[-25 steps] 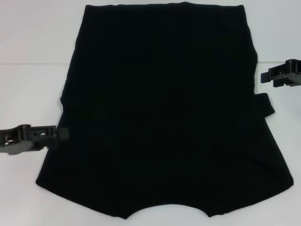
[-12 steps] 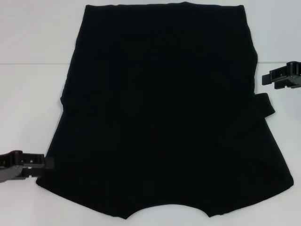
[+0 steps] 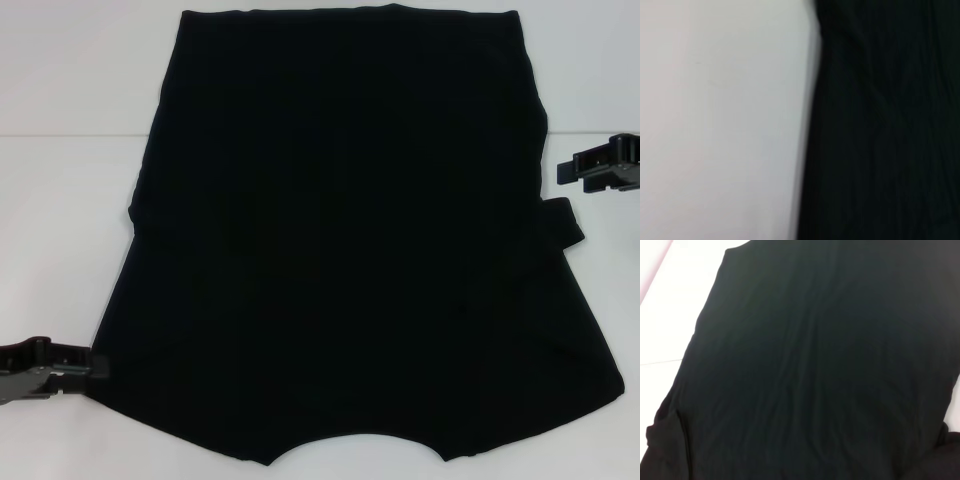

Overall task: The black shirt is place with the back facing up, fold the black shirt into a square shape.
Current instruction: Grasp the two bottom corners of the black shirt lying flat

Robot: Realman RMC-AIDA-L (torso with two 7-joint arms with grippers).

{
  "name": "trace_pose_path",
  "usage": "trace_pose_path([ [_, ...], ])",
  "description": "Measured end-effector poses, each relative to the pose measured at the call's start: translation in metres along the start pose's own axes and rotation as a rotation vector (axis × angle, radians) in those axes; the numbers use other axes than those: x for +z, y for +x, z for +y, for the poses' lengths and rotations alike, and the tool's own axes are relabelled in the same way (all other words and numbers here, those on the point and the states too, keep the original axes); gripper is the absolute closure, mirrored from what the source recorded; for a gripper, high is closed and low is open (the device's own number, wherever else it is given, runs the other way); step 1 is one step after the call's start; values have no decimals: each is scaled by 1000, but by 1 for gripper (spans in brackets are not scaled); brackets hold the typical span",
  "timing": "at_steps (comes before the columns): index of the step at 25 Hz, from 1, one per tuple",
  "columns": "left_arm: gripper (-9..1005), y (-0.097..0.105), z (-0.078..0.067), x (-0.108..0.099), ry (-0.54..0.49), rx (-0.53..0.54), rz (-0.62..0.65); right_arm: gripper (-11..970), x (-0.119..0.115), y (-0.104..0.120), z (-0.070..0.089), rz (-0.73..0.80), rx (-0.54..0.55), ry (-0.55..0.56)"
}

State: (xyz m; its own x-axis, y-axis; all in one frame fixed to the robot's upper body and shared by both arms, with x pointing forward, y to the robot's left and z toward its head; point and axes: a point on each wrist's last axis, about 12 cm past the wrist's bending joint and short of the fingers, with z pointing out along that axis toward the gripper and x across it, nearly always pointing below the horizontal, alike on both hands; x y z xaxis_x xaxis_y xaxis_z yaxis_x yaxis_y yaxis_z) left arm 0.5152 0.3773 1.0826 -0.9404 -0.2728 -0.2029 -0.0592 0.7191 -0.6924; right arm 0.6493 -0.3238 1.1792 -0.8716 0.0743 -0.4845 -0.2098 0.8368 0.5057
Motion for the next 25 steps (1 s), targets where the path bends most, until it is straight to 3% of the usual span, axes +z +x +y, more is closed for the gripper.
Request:
trace_pose_path([
  [25,517,2,5,11,-32,-54,3,468,-2,5,-7,4,13,9],
])
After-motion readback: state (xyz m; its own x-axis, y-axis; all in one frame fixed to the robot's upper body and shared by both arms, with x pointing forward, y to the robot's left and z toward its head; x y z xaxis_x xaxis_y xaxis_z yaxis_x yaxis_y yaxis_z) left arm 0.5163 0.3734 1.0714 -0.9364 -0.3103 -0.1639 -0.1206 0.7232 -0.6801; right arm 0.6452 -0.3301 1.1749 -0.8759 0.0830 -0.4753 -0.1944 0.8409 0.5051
